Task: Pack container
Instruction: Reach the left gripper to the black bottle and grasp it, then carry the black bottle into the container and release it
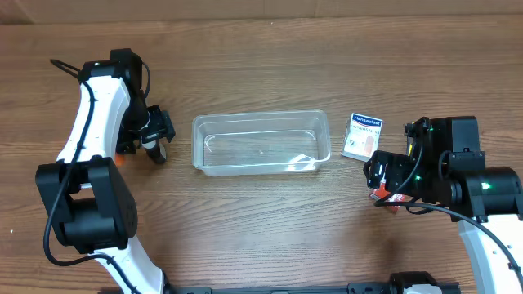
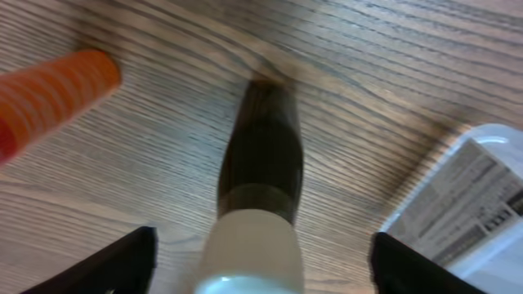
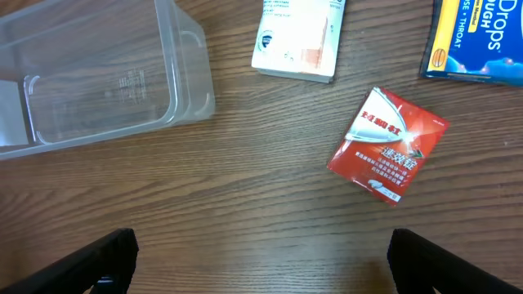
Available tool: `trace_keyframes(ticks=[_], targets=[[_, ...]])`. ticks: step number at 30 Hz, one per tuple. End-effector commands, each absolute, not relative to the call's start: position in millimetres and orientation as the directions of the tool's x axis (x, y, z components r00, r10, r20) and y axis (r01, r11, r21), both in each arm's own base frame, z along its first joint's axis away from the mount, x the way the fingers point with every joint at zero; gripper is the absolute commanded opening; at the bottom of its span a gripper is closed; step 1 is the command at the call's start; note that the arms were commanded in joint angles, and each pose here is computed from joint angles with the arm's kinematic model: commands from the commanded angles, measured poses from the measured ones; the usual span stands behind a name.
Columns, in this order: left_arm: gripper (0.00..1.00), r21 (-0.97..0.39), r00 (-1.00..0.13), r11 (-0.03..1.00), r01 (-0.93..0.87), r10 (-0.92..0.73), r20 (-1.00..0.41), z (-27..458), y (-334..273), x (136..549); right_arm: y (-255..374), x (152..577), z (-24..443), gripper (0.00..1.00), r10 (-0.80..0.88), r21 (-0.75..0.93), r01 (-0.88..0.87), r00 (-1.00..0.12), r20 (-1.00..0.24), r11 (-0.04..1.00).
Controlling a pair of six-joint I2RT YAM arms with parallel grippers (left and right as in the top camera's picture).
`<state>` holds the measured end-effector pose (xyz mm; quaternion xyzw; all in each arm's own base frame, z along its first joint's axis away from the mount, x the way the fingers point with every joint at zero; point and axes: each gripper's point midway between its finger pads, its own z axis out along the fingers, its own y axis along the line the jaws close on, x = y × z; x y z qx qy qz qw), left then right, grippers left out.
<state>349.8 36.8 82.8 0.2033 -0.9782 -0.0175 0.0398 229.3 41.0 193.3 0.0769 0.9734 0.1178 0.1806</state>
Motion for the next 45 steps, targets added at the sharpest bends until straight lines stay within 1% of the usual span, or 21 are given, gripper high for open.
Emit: trace_keyframes(ticks=[1, 2, 4, 7, 11, 16, 17, 18, 19, 21, 23, 25, 27, 28, 29, 30, 31, 33, 38, 41, 45], targets=[[0.64, 0.085, -0.911, 0.911, -0.404, -0.409, 0.053, 83.1, 44.1, 353.9, 40.0, 233.8, 203.6, 1.0, 0.196, 0.26, 0.102, -0.91, -0.366, 0.96], [0.55, 0.085, -0.911, 0.911, -0.404, -0.409, 0.055, 83.2, 43.9, 353.4, 40.0, 233.8, 203.6, 1.0, 0.196, 0.26, 0.102, -0.91, -0.366, 0.96], [0.48, 0.089, -0.91, 0.911, -0.403, -0.409, 0.068, 83.5, 43.6, 350.0, 40.0, 233.8, 203.5, 1.0, 0.196, 0.26, 0.103, -0.91, -0.366, 0.96], [0.4, 0.095, -0.909, 0.911, -0.401, -0.409, 0.084, 84.0, 43.0, 345.9, 40.0, 233.8, 203.6, 1.0, 0.196, 0.26, 0.102, -0.91, -0.366, 0.96], [0.32, 0.095, -0.909, 0.911, -0.401, -0.409, 0.083, 84.0, 43.2, 346.1, 40.0, 233.8, 203.5, 1.0, 0.196, 0.26, 0.103, -0.91, -0.366, 0.96], [0.28, 0.089, -0.91, 0.911, -0.403, -0.409, 0.065, 83.6, 43.6, 350.8, 40.0, 233.8, 203.6, 1.0, 0.196, 0.26, 0.102, -0.91, -0.366, 0.96], [0.25, 0.089, -0.911, 0.911, -0.402, -0.408, 0.064, 83.6, 43.4, 351.0, 40.0, 234.0, 203.7, 1.0, 0.196, 0.26, 0.102, -0.909, -0.367, 0.96], [0.2, 0.089, -0.911, 0.912, -0.401, -0.407, 0.064, 84.3, 43.1, 351.0, 40.0, 234.1, 203.7, 1.0, 0.196, 0.26, 0.102, -0.909, -0.367, 0.96], [0.19, 0.089, -0.911, 0.912, -0.401, -0.407, 0.065, 86.3, 42.9, 351.1, 38.7, 234.1, 203.4, 1.0, 0.197, 0.254, 0.106, -0.909, -0.368, 0.962], [0.09, 0.085, -0.912, 0.913, -0.4, -0.406, 0.065, 102.6, 41.2, 352.6, 38.7, 234.1, 203.4, 1.0, 0.197, 0.254, 0.106, -0.909, -0.368, 0.962], [0.06, 0.081, -0.915, 0.915, -0.396, -0.401, 0.051, 122.6, 35.7, 355.1, 38.8, 234.2, 203.5, 1.0, 0.197, 0.254, 0.105, -0.909, -0.368, 0.961], [0.06, 0.041, -0.936, 0.936, -0.351, -0.348, -0.058, 179.4, 11.4, 363.3, 38.8, 234.2, 203.5, 1.0, 0.197, 0.254, 0.105, -0.909, -0.368, 0.961], [0.06, -0.005, -0.942, 0.956, -0.294, -0.29, -0.17, 223.7, -17.1, 364.8, 38.8, 234.2, 203.5, 1.0, 0.197, 0.254, 0.105, -0.909, -0.368, 0.961], [0.06, -0.037, -0.94, 0.971, -0.236, -0.238, -0.243, 247.5, -39.0, 363.9, 38.8, 234.3, 203.5, 1.0, 0.197, 0.254, 0.105, -0.908, -0.369, 0.961], [0.07, -0.052, -0.938, 0.982, -0.18, -0.187, -0.29, 260.8, -58.3, 360.6, 38.8, 234.9, 203.8, 1.0, 0.197, 0.254, 0.105, -0.907, -0.371, 0.961], [0.07, -0.056, -0.941, 0.987, -0.149, -0.159, -0.297, 263.6, -71.6, 357.0, 38.8, 235.2, 204.0, 1.0, 0.197, 0.255, 0.104, -0.907, -0.372, 0.961], [0.06, -0.054, -0.948, 0.991, -0.124, -0.134, -0.289, 260.9, -81.7, 354.4, 38.8, 235.3, 204.0, 1.0, 0.197, 0.255, 0.104, -0.907, -0.373, 0.961], [0.06, -0.042, -0.966, 0.991, -0.125, -0.131, -0.221, 238.3, -95.6, 351.3, 38.9, 235.1, 203.9, 1.0, 0.197, 0.255, 0.104, -0.907, -0.372, 0.961], [0.06, 0.022, -0.989, 0.991, -0.129, -0.127, -0.074, 174.2, -99.3, 350.3, 38.9, 234.8, 203.8, 1.0, 0.197, 0.255, 0.105, -0.908, -0.371, 0.961], [0.07, 0.025, -0.992, 0.992, -0.127, -0.127, -0.025, 142.9, -103.1, 352.2, 38.9, 234.9, 203.8, 1.0, 0.197, 0.255, 0.104, -0.908, -0.371, 0.961], [0.11, 0.043, -0.992, 0.991, -0.125, -0.126, 0.014, 115.7, -105.7, 361.0, 38.8, 234.8, 203.8, 1.0, 0.197, 0.254, 0.105, -0.908, -0.371, 0.961]])
